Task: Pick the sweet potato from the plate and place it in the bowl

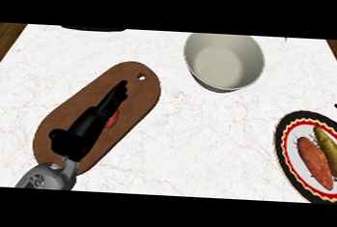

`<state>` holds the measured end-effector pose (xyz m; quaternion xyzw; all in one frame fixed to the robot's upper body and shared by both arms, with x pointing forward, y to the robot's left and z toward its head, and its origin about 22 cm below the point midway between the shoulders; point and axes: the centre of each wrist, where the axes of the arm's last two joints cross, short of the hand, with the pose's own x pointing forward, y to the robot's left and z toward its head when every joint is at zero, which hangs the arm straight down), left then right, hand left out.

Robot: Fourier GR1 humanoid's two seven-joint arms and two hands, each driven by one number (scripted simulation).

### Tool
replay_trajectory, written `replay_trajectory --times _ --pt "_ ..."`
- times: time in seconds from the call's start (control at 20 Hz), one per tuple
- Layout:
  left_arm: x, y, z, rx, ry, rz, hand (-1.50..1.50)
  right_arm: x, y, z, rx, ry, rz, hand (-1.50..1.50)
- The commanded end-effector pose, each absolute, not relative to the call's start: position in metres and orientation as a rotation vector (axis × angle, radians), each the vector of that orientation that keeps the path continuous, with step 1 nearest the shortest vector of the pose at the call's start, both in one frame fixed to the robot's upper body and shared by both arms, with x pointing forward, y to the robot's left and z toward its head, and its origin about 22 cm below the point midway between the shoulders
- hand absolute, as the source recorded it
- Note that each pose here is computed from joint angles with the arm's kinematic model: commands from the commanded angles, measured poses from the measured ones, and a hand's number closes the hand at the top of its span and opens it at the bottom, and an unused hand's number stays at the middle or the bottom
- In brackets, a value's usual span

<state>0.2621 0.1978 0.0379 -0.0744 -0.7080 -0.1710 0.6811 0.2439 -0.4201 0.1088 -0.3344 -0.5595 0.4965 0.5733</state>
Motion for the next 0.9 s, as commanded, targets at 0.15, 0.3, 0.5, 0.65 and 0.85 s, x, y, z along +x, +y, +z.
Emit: replay_trajectory --times 0.15,0.3,0.5,0.65,0.85 --pt "0.262 0.203 0.028 -0.155 -1.588 -0.401 0.0 0.253 -0.392 0.141 -0.739 -0.775 1.442 -1.5" --pt "0.261 0.204 0.036 -0.166 -1.597 -0.389 0.0 0.262 -0.361 0.155 -0.686 -0.7 1.456 -1.5" --pt "0.262 0.215 0.03 -0.17 -1.606 -0.388 0.0 0.255 -0.339 0.157 -0.639 -0.64 1.449 -1.5" --pt "0.259 0.208 0.044 -0.164 -1.589 -0.385 0.0 0.252 -0.318 0.142 -0.652 -0.611 1.432 -1.5" --pt "0.253 0.191 0.025 -0.149 -1.605 -0.372 0.0 0.26 -0.306 0.125 -0.67 -0.597 1.407 -1.5"
